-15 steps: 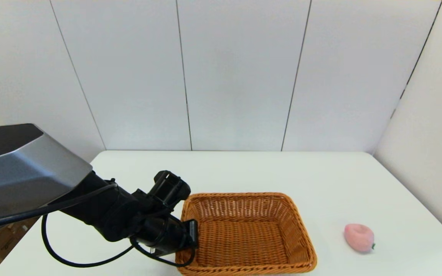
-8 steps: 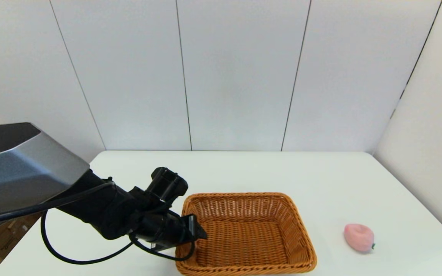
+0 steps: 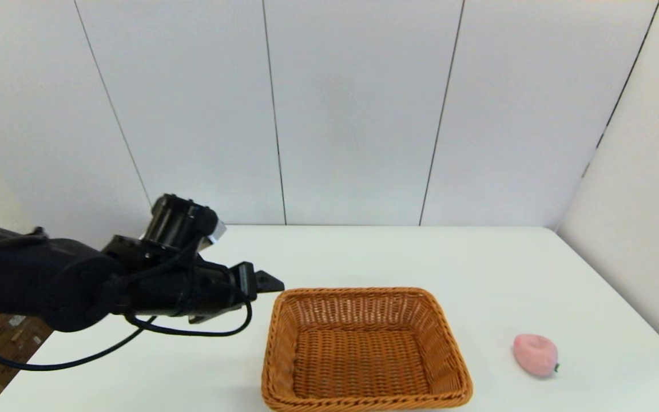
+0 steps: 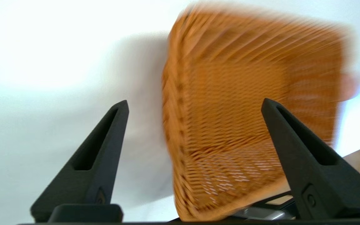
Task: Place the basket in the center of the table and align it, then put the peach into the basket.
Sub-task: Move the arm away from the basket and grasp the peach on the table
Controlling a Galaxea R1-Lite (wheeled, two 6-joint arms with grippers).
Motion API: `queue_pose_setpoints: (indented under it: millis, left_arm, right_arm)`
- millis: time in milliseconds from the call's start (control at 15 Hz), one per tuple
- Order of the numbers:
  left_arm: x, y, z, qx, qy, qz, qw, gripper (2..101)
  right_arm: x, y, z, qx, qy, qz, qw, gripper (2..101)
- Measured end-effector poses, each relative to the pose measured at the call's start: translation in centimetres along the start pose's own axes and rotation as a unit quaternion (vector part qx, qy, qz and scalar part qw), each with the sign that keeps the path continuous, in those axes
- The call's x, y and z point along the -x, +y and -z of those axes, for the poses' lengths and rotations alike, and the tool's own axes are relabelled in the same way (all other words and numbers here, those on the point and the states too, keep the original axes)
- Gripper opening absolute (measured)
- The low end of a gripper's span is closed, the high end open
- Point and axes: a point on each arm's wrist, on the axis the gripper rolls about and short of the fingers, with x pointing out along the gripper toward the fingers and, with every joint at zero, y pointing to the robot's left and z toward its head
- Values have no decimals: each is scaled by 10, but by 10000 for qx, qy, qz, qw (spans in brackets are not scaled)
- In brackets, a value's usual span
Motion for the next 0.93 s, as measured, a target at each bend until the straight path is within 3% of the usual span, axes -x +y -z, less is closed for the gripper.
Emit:
queue_pose_setpoints:
  millis: [133, 333, 667, 933]
  left_arm:
    - [46, -7, -11, -174, -656, 301, 9972, 897]
    - [124, -15, -9, -679, -1723, 734, 9800, 922]
    - [219, -3, 53, -2093, -2727, 811, 9356, 948]
    - [270, 18, 107, -2350, -3579, 349, 9030, 960]
  right_arm:
    - [0, 0, 0, -2, 0, 0, 10000, 971]
    - [0, 0, 0, -3, 2, 5, 10000, 971]
    - [0, 0, 0, -15, 2, 7, 10000, 971]
    - [0, 0, 0, -15, 2, 5, 10000, 971]
